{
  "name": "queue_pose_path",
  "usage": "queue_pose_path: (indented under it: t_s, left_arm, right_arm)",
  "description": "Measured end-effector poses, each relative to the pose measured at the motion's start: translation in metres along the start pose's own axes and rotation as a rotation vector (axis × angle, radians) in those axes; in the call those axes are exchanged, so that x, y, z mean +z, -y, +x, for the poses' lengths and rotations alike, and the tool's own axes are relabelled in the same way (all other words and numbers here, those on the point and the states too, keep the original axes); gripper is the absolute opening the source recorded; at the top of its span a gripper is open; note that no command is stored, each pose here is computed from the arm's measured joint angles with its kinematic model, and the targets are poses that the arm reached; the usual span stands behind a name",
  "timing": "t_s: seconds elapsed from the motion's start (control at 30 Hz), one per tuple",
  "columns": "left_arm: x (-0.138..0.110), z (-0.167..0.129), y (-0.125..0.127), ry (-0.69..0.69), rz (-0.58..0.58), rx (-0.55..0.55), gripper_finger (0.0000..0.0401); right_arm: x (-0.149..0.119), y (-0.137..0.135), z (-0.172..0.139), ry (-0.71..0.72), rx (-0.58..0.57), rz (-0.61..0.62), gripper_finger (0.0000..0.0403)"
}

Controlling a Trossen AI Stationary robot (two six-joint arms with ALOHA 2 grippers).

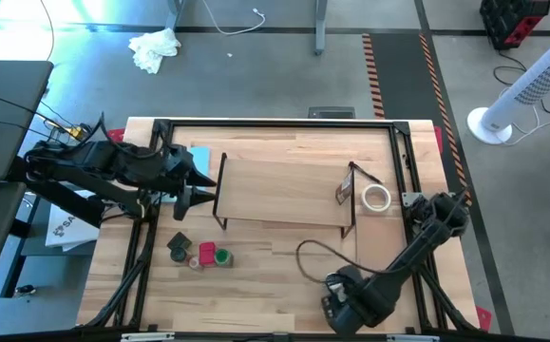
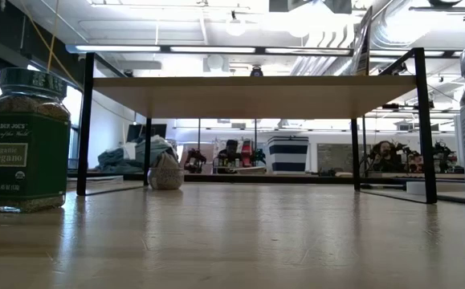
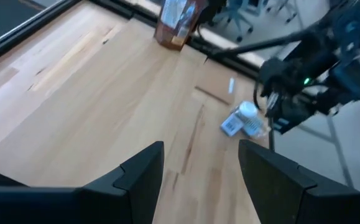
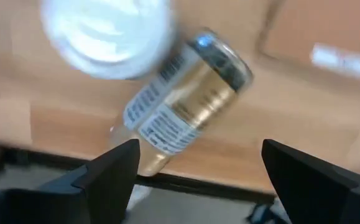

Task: Shelf spices
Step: Put the brown seasoning bottle on the shelf

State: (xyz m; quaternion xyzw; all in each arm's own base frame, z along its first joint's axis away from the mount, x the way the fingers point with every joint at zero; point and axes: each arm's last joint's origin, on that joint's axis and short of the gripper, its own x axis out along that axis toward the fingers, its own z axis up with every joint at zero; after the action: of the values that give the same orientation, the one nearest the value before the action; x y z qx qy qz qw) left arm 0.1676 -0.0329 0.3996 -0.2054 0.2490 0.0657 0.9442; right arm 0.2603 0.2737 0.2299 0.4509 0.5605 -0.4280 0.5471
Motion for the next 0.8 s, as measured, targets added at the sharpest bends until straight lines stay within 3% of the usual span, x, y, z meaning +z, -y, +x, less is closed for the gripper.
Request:
queue_pose_path:
  t_s: [0.07, 0.2, 0.37, 0.57, 0.8]
  left_arm:
    - [-0.001, 0.004, 0.001, -0.015, 0.007, 0.006, 0.0205]
    - [-0.002, 0.014, 0.004, -0.057, 0.017, -0.006, 0.0205]
    - [-0.006, 0.029, 0.007, -0.133, 0.066, -0.01, 0.0205]
    - [-0.008, 0.039, 0.01, -0.168, 0.083, -0.018, 0.0205]
    - [-0.009, 0.042, 0.011, -0.187, 0.076, -0.034, 0.0205]
  right_arm:
    - [-0.005, 0.001, 0.0, -0.01, 0.021, 0.079, 0.0333]
    - [-0.012, -0.009, 0.014, -0.06, 0.032, 0.09, 0.0333]
    - [-0.004, -0.024, 0.03, -0.023, 0.064, 0.125, 0.0333]
    - [0.012, -0.031, 0.039, 0.012, 0.001, 0.181, 0.0332]
    - [0.004, -0.029, 0.061, -0.019, -0.105, 0.2, 0.0332]
